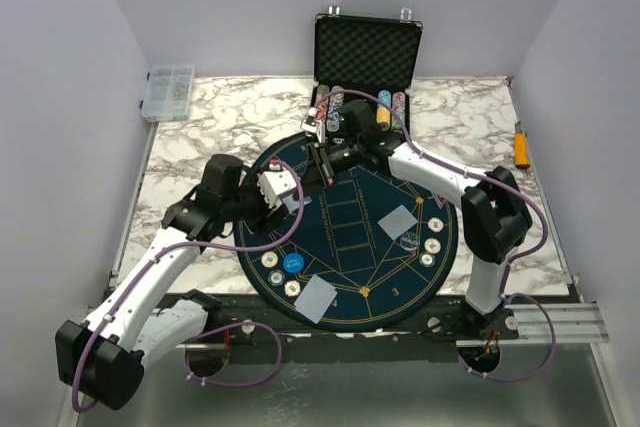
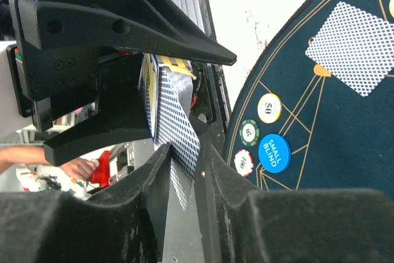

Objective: Distribute texas hold em gaming equipment

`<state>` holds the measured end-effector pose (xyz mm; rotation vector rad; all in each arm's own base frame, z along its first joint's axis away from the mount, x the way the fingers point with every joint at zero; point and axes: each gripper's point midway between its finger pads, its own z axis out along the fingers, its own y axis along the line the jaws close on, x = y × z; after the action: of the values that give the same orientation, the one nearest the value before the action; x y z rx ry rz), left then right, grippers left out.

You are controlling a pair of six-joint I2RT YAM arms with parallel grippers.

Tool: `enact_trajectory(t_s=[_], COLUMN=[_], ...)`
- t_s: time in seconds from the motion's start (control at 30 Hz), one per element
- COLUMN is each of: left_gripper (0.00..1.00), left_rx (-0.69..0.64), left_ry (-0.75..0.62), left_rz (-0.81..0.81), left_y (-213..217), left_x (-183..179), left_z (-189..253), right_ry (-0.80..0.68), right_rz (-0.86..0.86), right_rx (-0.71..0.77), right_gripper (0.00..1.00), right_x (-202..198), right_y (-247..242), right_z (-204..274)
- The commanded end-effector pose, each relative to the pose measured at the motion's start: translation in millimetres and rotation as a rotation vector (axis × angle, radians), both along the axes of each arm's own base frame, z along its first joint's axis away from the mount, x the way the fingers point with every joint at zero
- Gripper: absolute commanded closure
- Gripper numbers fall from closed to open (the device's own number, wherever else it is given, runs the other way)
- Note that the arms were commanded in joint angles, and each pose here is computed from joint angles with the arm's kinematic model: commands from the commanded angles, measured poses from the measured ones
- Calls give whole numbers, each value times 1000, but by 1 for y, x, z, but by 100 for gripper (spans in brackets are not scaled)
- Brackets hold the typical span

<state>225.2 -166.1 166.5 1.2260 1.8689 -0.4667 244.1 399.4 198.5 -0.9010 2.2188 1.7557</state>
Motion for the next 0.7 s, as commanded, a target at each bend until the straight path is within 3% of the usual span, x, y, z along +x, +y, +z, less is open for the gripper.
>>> enact_trajectory(t_s=[0.0, 0.13, 0.23, 0.47, 0.67], left_gripper=[100, 100, 100, 100, 100], left_rx=[-20, -19, -23, -51, -112], left_ry=[-40, -37, -30, -15, -6], left_rz=[-2, 6, 19, 89, 187], left_y=[-2, 0, 1, 12, 24], left_x=[3, 4, 7, 18, 35], left_z=[7, 6, 6, 12, 31], right_ry=[1, 13, 13, 10, 27], right_rz=[12, -4, -18, -82, -156], right_rx=[-38, -50, -48, -18, -76], right_gripper=[74, 82, 99, 99, 100], right_x=[-2, 3, 10, 34, 51], right_y=[-7, -21, -33, -62, -67], right_z=[-4, -3, 0, 18, -19])
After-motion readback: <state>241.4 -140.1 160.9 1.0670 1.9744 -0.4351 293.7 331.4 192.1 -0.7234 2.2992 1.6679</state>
